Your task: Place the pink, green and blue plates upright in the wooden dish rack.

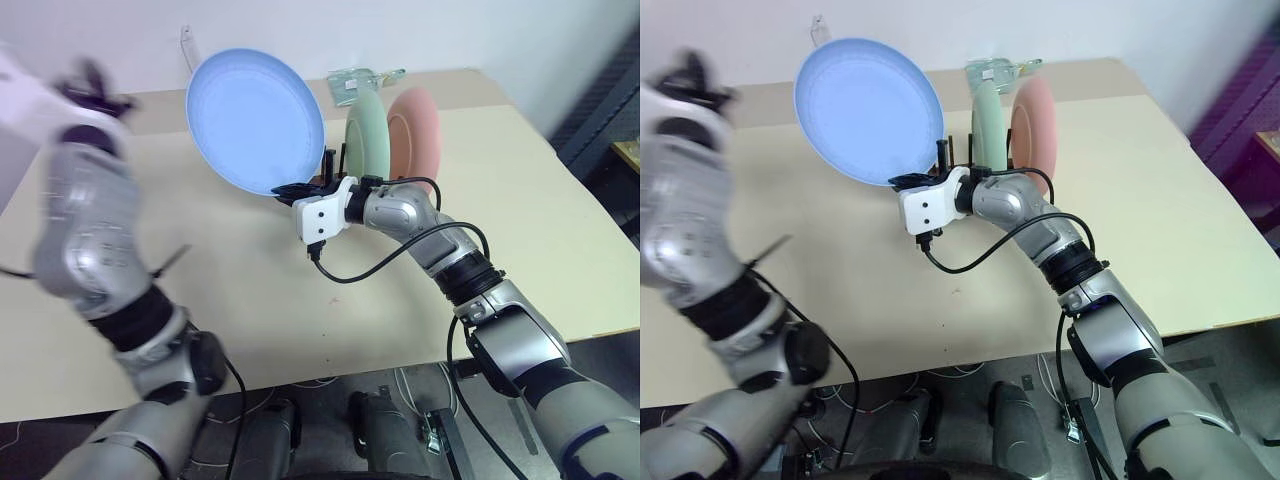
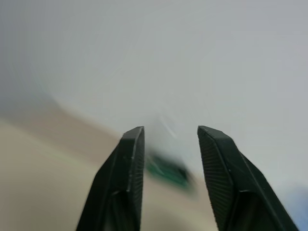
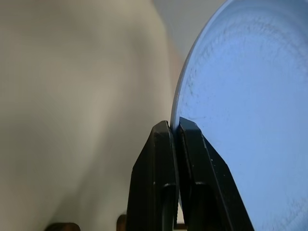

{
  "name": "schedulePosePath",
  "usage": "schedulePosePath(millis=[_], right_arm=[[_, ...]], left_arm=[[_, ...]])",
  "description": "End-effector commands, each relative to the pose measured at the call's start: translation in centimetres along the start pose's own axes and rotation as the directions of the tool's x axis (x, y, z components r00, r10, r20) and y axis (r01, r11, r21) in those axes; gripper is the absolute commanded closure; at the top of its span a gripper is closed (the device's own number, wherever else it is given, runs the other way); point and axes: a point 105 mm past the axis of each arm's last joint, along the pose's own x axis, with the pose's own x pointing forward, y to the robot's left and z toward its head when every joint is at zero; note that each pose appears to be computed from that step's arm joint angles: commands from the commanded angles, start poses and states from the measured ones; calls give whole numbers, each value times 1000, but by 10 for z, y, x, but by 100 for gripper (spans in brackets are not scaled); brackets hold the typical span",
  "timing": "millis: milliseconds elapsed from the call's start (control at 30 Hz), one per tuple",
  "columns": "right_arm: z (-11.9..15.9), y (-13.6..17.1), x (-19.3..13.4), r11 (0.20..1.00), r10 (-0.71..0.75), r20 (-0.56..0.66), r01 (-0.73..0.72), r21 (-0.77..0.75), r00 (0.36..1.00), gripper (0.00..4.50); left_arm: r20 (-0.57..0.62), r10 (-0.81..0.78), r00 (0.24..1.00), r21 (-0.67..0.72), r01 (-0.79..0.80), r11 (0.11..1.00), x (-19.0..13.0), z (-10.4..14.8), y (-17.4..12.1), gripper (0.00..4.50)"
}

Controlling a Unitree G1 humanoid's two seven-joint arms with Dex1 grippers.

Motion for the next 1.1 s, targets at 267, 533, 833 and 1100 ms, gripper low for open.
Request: schedulePosePath(millis=[267, 533, 833, 1100], right_arm=[[65, -111, -54, 488, -467, 340, -83, 869, 816, 450], [49, -108, -57, 205, -437, 231, -154, 967, 869, 450], [12, -93, -48, 39, -374, 68, -58, 998, 925, 450], [-20, -84, -37, -48, -332, -63, 50, 998, 941, 450]], left_arm=[[-446, -743, 499, 26, 837, 546, -134, -138, -61, 266], [-399, -890, 221, -228, 916, 330, -193, -141, -91, 266], [-389, -902, 185, -264, 916, 302, -201, -141, -97, 266], [-390, -902, 188, -268, 913, 306, -203, -141, -97, 266]])
